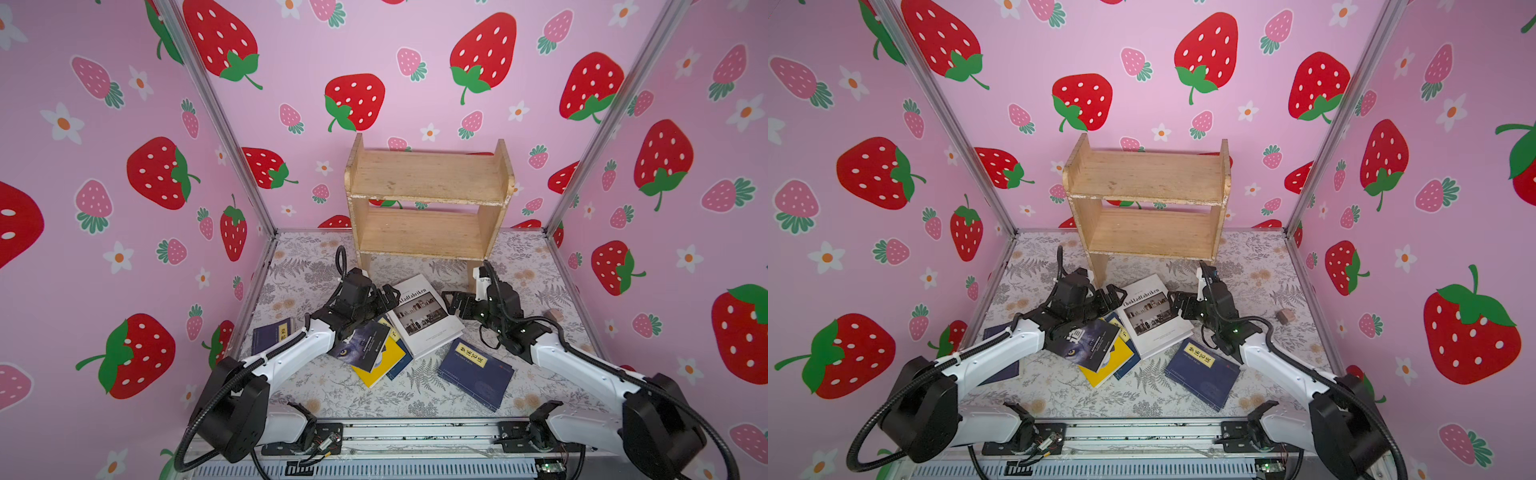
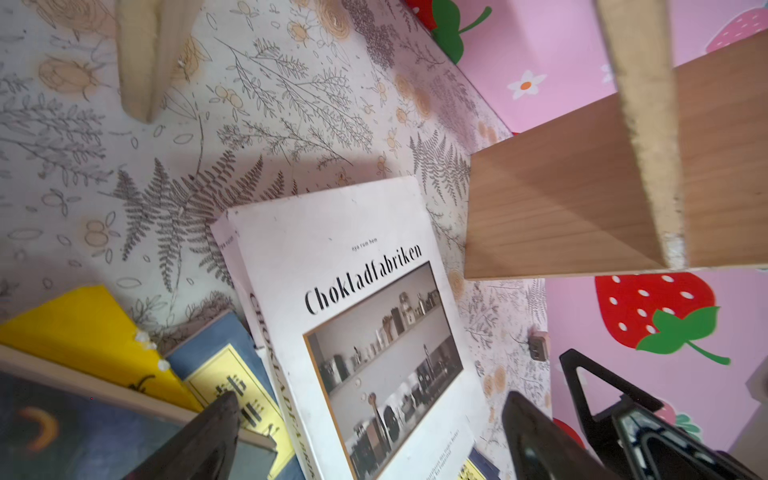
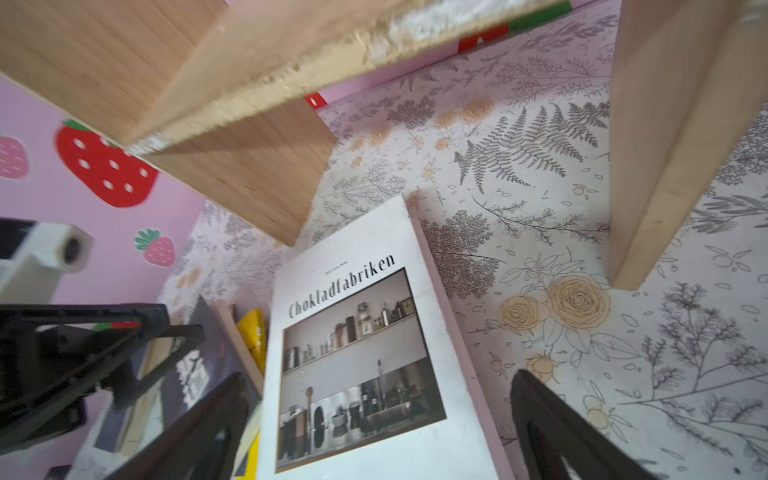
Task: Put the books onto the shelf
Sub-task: 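Reach both grippers to the white Chokladfabriken book and grasp its sides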
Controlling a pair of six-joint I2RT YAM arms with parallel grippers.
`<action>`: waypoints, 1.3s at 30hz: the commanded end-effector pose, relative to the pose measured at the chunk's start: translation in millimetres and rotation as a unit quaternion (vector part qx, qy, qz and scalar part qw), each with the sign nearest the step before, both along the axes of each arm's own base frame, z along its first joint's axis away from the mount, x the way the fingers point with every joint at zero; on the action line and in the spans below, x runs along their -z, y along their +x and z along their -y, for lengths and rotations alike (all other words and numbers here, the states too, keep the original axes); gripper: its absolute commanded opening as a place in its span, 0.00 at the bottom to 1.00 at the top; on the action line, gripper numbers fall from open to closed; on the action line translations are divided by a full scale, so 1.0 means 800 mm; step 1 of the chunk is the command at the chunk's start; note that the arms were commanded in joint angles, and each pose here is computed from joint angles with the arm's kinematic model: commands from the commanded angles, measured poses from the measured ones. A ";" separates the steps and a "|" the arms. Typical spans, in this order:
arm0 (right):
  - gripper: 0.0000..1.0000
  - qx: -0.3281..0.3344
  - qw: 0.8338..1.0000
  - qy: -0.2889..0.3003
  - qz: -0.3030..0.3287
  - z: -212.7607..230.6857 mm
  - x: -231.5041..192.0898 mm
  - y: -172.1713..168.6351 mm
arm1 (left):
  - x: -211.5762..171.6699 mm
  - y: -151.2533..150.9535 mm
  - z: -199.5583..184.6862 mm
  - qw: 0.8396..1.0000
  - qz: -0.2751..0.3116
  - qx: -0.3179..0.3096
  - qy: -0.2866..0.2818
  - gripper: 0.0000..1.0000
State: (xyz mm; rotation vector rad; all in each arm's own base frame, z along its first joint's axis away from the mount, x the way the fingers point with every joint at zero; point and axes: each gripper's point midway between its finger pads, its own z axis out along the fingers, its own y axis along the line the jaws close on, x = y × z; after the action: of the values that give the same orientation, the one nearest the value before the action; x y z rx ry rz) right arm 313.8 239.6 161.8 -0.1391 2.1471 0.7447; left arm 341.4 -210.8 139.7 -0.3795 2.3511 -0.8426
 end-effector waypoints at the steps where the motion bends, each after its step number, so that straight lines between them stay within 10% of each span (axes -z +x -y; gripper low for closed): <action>1: 1.00 -0.018 0.998 -0.056 -0.005 -0.007 0.027 0.015 | 0.020 0.011 0.000 1.000 -0.012 0.009 0.022 0.99; 20: 0.89 -0.110 0.991 -0.046 -0.065 -0.061 0.120 0.016 | 0.104 0.053 0.038 0.997 -0.059 0.016 -0.038 0.99; 39: 0.86 -0.149 0.987 -0.004 -0.054 -0.088 0.116 0.019 | 0.016 0.056 0.078 0.975 0.040 0.054 -0.211 0.91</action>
State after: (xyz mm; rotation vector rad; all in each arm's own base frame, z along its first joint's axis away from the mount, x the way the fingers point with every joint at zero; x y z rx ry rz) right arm 328.7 293.1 56.4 -0.4011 2.3075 0.8477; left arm 387.8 -252.9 75.7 -0.4796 2.2642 -1.2080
